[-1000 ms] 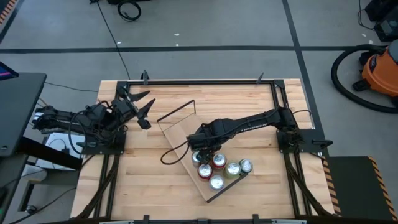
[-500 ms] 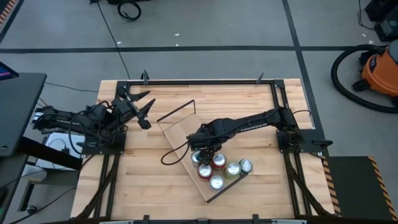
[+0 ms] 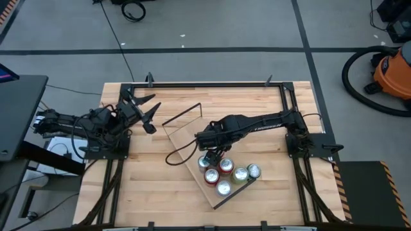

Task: Place canned beverage on shelf
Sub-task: Put the green soda can on the shelf

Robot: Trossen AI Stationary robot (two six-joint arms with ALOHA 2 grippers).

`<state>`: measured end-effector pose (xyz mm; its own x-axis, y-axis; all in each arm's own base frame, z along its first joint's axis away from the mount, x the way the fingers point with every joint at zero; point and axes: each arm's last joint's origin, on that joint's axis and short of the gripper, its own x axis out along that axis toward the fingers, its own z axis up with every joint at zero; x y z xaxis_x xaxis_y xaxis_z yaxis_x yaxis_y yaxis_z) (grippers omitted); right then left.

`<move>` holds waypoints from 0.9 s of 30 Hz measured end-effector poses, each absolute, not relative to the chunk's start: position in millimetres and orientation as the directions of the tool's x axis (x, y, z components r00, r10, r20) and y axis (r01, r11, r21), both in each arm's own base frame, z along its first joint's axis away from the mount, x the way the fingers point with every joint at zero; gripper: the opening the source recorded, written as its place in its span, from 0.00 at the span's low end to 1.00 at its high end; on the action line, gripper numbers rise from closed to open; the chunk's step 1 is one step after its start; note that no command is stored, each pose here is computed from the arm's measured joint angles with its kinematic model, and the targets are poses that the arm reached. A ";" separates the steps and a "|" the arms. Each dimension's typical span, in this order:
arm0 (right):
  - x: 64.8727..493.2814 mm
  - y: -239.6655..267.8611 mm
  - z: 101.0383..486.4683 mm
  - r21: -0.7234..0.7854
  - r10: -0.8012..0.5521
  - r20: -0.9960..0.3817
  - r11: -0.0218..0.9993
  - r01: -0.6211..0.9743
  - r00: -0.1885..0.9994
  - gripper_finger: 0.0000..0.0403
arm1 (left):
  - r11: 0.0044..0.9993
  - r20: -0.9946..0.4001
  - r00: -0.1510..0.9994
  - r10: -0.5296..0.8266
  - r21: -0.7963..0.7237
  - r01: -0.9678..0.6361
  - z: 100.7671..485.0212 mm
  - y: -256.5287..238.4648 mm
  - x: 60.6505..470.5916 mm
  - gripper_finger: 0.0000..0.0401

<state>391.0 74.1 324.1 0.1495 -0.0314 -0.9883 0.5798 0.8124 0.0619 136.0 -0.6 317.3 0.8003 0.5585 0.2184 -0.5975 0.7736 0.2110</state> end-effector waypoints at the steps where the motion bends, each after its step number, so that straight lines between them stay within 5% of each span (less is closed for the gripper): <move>1: 389.5 74.5 328.1 0.057 -0.038 -0.988 0.814 0.578 0.151 0.94 | 0.774 0.217 0.801 0.558 0.212 -0.597 317.1 -0.6 136.0 0.46; 13: 353.8 104.2 350.5 -0.006 -0.075 -0.979 0.941 0.339 0.189 0.90 | 0.795 0.181 0.817 0.548 0.192 -0.576 312.8 -2.2 137.2 0.46; 27: 247.5 139.9 319.9 -0.101 -0.112 -0.994 0.947 0.306 0.016 0.87 | 0.820 0.177 0.841 0.511 0.191 -0.539 312.4 -8.3 137.2 0.46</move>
<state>247.5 139.9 319.9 0.0162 -0.1116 -0.9936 0.3062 0.9466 -0.1013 137.2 -8.3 312.4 0.8411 0.5110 0.1772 -0.5388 0.8205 0.1911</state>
